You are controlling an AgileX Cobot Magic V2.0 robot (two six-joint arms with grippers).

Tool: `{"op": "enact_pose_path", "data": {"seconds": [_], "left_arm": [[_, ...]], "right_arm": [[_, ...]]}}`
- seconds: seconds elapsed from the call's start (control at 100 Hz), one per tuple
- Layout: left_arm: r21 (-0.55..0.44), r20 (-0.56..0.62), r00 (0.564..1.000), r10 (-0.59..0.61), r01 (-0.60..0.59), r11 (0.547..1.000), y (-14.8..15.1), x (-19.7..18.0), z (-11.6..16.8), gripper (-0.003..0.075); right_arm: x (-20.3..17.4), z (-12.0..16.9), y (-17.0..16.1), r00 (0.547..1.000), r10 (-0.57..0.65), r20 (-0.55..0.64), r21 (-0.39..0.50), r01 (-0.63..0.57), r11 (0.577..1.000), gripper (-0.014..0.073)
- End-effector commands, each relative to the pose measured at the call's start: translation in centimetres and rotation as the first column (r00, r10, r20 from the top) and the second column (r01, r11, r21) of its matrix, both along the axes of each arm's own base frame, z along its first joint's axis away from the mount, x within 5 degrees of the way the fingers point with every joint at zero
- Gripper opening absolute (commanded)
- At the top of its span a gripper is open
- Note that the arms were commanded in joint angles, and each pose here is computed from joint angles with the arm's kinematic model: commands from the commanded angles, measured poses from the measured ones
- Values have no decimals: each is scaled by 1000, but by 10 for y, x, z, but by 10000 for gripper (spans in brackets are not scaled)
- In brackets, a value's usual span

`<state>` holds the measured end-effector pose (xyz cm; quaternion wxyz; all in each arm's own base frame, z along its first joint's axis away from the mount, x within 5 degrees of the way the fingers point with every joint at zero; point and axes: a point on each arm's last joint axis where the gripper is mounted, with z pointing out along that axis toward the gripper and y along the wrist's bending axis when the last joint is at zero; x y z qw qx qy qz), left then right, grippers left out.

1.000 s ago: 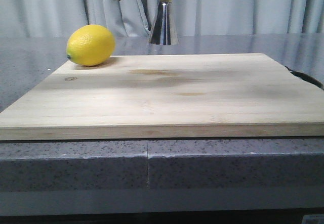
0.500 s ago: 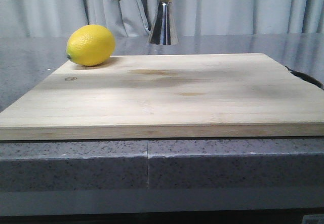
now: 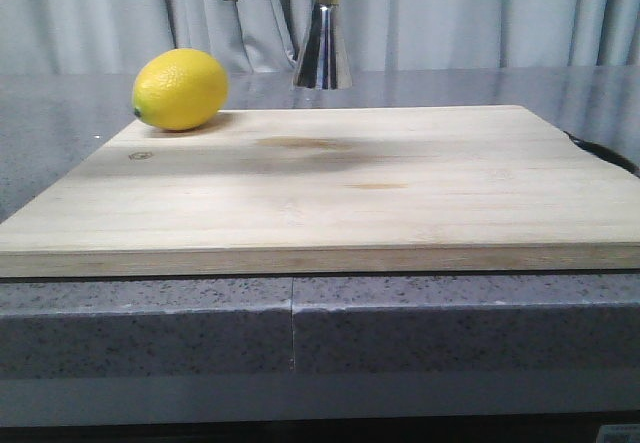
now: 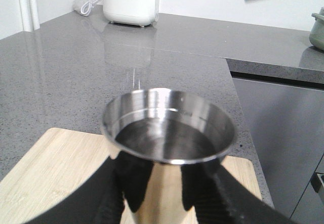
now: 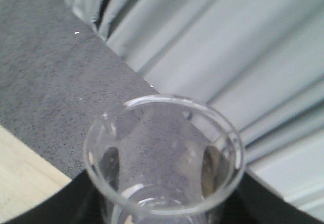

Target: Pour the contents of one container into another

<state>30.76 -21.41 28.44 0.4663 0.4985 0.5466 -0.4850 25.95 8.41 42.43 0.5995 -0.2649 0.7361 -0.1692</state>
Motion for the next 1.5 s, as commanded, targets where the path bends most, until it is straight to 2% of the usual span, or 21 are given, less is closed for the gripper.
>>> {"op": "enact_pose_path", "data": {"seconds": [0.0,0.08,0.27,0.43,0.73,0.86,1.03,1.25,1.49], "left_arm": [[-139,46,996,-70,76,987,-1,-14,37,185],[-139,46,996,-70,76,987,-1,-14,37,185],[-139,46,996,-70,76,987,-1,-14,37,185],[-139,46,996,-70,76,987,-1,-14,37,185],[-139,46,996,-70,76,987,-1,-14,37,185],[-139,46,996,-70,76,987,-1,-14,37,185],[-139,46,996,-70,76,987,-1,-14,37,185],[-139,46,996,-70,76,987,-1,-14,37,185],[-139,46,996,-70,76,987,-1,-14,37,185]], "right_arm": [[-15,19,-20,993,-32,114,188,10,982,315],[-22,9,-32,990,-41,131,301,-1,954,315],[-24,-33,-50,994,-28,107,465,-25,885,315],[-21,-68,-53,995,48,88,512,-87,855,315],[8,-110,-38,978,208,31,527,-193,828,315],[20,-125,-30,955,294,32,484,-272,832,315],[32,-146,-27,940,340,2,435,-307,847,315],[43,-163,-21,923,386,-4,468,-339,816,315],[59,-173,-21,923,385,-24,465,-330,821,315]]}}
